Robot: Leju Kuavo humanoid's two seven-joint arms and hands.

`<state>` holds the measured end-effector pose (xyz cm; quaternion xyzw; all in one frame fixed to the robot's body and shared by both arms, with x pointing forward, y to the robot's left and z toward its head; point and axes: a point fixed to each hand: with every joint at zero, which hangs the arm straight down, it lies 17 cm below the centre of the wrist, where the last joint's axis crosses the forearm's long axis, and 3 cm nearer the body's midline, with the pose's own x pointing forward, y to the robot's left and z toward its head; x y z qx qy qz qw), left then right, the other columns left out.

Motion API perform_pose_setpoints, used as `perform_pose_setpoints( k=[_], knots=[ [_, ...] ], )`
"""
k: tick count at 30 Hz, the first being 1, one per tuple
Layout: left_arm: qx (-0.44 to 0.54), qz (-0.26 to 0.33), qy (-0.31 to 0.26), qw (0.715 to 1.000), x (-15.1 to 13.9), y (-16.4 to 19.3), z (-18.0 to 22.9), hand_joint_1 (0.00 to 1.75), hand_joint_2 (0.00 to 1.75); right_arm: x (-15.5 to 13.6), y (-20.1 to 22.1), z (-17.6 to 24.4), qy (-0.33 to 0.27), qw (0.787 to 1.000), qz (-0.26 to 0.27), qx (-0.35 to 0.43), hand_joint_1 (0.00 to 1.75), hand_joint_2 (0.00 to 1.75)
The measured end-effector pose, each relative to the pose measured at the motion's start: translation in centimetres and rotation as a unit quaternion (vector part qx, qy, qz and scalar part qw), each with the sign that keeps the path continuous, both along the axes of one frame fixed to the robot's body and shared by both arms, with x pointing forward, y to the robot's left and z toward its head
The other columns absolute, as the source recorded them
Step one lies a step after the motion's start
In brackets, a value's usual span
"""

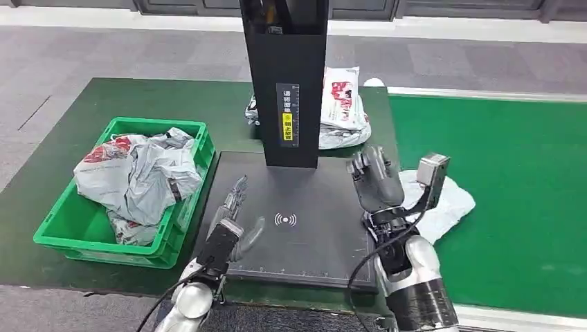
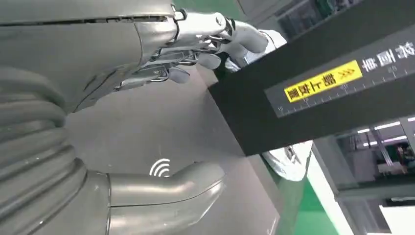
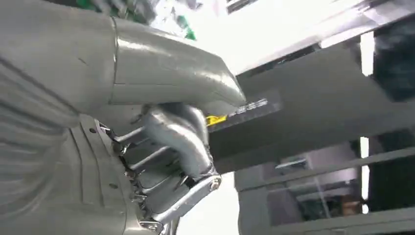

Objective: Moved the parcel from conveyor to table for the left to box.

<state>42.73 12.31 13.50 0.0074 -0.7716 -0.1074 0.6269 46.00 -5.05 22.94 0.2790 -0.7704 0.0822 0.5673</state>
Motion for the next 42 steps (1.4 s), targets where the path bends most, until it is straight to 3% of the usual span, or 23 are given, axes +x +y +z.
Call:
perform_pose_setpoints(
  k=[4,10,17,23,24,30,39,42],
  knots=[
    [-0.002,0.019,0.006,1.0,-0.5,1.3,-0.6,0.0,1.75,1.5,-0.3,-2.2,0.013,0.997,-0.051,-0.061,0.0,1.75],
    [-0.005,0.031,0.012,0.999,-0.9,2.3,-1.0,0.0,1.75,2.0,-1.2,-3.6,0.023,0.994,-0.075,-0.079,0.0,1.75],
    [-0.002,0.037,0.016,0.999,-1.1,2.9,-1.4,0.0,1.75,1.5,-6.6,-6.9,0.043,0.984,-0.149,-0.093,0.0,1.75],
    [0.002,0.04,0.016,0.999,-1.3,3.2,-1.5,0.0,1.75,1.6,-11.6,-6.9,0.031,0.966,-0.222,-0.128,0.0,1.75],
    [0.002,0.041,0.017,0.999,-1.4,3.2,-1.5,0.0,1.75,1.6,-12.5,-6.8,0.027,0.962,-0.233,-0.136,0.0,0.0],
    [0.007,0.042,0.019,0.999,-1.6,3.6,-1.7,0.0,1.75,2.2,-16.3,-6.8,0.007,0.939,-0.266,-0.216,0.0,0.0],
    [0.008,0.042,0.018,0.999,-1.6,3.6,-1.7,0.0,1.75,2.6,-18.2,-6.7,0.004,0.931,-0.28,-0.233,0.0,0.0],
    [0.008,0.037,0.019,0.999,-1.6,3.4,-1.7,0.0,1.75,2.8,-18.6,-7.6,0.014,0.92,-0.281,-0.273,0.0,0.0]
  ],
)
